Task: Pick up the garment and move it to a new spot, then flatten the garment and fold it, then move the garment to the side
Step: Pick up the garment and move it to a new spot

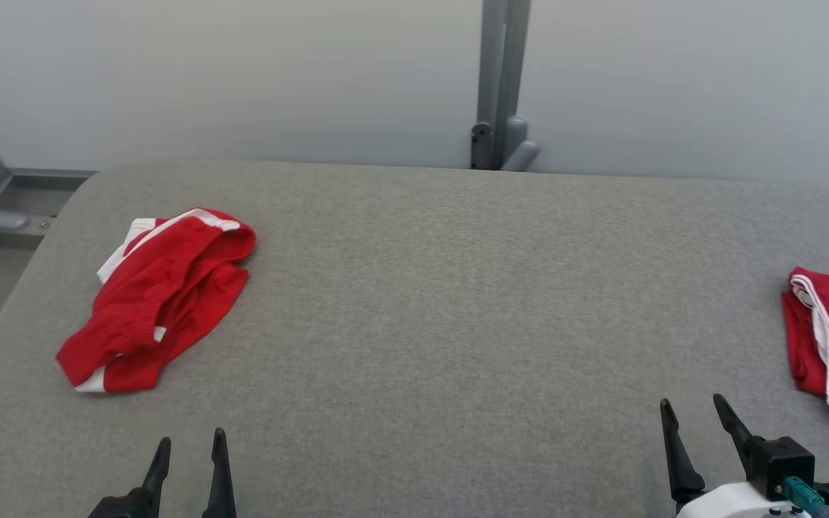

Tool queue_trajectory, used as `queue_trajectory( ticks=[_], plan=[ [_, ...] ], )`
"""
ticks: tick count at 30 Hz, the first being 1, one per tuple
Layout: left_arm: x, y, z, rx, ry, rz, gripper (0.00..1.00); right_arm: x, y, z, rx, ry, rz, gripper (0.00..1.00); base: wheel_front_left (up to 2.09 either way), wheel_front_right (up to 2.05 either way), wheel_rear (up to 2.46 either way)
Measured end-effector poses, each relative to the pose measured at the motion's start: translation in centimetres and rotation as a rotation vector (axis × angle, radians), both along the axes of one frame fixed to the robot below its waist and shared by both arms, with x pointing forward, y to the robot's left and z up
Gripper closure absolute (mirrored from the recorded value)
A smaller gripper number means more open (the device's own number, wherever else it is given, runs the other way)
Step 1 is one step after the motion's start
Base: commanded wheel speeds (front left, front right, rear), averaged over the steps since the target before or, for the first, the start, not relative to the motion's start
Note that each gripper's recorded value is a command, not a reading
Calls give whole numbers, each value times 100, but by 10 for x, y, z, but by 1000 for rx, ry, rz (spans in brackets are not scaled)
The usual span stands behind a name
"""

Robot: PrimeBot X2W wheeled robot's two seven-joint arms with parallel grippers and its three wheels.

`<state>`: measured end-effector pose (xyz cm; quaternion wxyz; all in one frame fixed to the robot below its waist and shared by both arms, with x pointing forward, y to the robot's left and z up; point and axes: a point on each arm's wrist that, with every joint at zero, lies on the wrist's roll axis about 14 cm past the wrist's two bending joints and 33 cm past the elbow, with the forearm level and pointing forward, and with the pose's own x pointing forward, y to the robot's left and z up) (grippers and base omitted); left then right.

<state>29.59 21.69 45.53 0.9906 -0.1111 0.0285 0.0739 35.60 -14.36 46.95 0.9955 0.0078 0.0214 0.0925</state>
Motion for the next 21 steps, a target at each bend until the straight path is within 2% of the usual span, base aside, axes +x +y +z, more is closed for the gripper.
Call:
queue_trajectory(
  ticks=[13, 21],
  plan=[
    [-69, 68, -6, -14, 4, 273, 0, 17, 96, 6, 14, -6, 281, 0, 0, 0, 0],
    [-94, 87, -6, -29, -5, 370, 0, 23, 118, 7, 18, -4, 342, 0, 0, 0, 0]
  ],
)
